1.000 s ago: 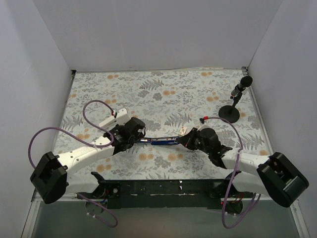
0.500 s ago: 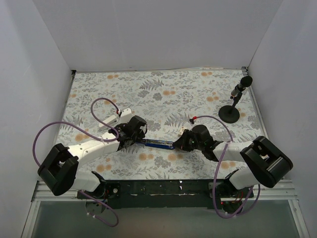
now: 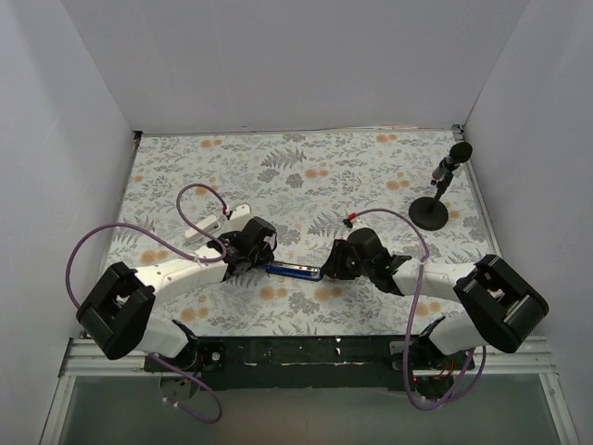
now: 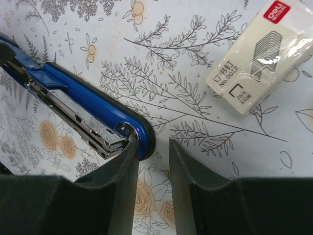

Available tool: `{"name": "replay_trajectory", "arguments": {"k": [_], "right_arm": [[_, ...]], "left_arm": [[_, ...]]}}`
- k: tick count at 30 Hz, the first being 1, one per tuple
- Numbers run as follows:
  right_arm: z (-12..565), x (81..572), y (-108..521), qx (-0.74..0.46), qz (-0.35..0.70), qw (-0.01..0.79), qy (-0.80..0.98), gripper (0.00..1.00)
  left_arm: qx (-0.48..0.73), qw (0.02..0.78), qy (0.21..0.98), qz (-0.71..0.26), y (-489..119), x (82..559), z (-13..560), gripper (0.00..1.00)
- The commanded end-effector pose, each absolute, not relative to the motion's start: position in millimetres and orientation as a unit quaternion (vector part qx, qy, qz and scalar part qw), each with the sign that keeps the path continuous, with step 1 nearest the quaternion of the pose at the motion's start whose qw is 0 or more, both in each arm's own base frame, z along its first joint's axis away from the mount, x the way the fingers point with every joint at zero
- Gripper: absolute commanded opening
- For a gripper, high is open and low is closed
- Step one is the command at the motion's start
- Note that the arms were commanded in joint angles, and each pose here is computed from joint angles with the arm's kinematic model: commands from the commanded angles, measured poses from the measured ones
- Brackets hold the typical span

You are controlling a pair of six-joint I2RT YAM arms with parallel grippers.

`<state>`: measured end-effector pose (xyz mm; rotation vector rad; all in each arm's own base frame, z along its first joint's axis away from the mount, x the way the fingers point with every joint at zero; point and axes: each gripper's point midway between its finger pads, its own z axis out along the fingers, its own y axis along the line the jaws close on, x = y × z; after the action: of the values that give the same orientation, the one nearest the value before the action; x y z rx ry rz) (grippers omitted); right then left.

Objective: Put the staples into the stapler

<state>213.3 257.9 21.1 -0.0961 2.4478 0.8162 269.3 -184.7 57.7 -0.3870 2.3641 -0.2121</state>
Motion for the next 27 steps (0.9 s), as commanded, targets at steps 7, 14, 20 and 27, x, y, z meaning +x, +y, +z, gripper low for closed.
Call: {"name": "replay_trajectory", "arguments": {"k": [7,14,20,27], "right_arm": [[9.9,187.8,189.2,-0.123,0.132,0.258,0.949,0.47],[75.1,198.3,237.0,-0.299,0.189,0.337,0.873,0.59],[97.4,203.1,269.1,-0.43,0.173,0.356,0.812,0.7],[99.4,203.6,317.4,-0.542,0.199,0.329,0.747,0.73]], "left_arm": [[-0.158,0.388,0.901,-0.11,-184.0,286.9,92.9,0.45],[-0.177,0.439,0.873,-0.115,-146.1,306.2,153.8,0.6],[-0.179,0.543,0.816,-0.088,-95.4,298.8,223.6,0.98],[-0.197,0.662,0.721,-0.046,-38.2,269.7,268.7,0.98]]}}
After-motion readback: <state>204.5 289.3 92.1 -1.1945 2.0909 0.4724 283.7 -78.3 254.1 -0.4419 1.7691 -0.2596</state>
